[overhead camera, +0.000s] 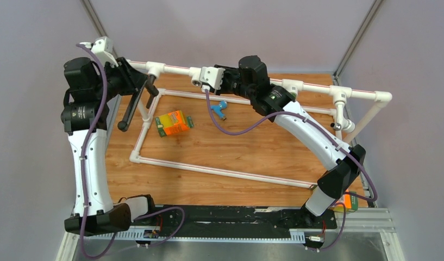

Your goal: Install the water faucets

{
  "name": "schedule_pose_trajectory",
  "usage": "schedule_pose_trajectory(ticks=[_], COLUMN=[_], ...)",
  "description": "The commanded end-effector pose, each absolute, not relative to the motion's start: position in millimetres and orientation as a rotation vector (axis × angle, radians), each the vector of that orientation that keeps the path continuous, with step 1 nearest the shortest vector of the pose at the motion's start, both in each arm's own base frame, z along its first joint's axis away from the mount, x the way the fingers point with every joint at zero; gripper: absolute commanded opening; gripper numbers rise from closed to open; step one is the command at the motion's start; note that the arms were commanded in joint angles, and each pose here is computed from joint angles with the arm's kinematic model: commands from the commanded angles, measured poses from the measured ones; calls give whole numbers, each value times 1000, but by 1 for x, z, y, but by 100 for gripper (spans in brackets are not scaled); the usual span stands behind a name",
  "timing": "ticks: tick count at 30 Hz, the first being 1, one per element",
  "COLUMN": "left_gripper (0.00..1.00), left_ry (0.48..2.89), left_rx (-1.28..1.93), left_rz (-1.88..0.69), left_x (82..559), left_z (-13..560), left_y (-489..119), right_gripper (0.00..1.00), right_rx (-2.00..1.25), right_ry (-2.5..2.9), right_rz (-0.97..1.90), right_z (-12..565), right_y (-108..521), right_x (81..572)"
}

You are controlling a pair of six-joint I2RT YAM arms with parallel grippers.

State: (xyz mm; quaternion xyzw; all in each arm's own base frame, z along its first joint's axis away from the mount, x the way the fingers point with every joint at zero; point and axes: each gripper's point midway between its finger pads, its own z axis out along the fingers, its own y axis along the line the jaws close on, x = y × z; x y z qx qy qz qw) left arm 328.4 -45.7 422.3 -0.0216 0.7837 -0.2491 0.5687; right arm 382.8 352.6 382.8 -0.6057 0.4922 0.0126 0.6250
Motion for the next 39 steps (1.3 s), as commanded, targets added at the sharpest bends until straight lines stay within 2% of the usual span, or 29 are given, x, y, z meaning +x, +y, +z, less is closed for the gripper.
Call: schedule_pose_trajectory(ticks=[1,7,18,24,32,39], left_gripper=[42,56,58,59,64,64], left_ry=[1887,1970,2153,2146,1975,2021], left_rx=[187,284,176,213,133,167], left_rz=[-645,-690,-758,-801,-475,-153], left_x=[311,307,313,309,305,298], left_z=[420,393,325,329,418,413], left_y=[-97,-130,-145,-170,-118,-86], right_gripper=[0,0,0,0,0,0], right_rx=[-1564,-1563,-1564,-1568,-1568,-1565], right_ry=[1354,1353,1361,1365,1360,1359], right_rz=[280,282,287,287,278,277], right_z=[286,286,283,280,283,284], right_y=[376,378,378,379,378,379], right_x=[347,347,348,348,348,349])
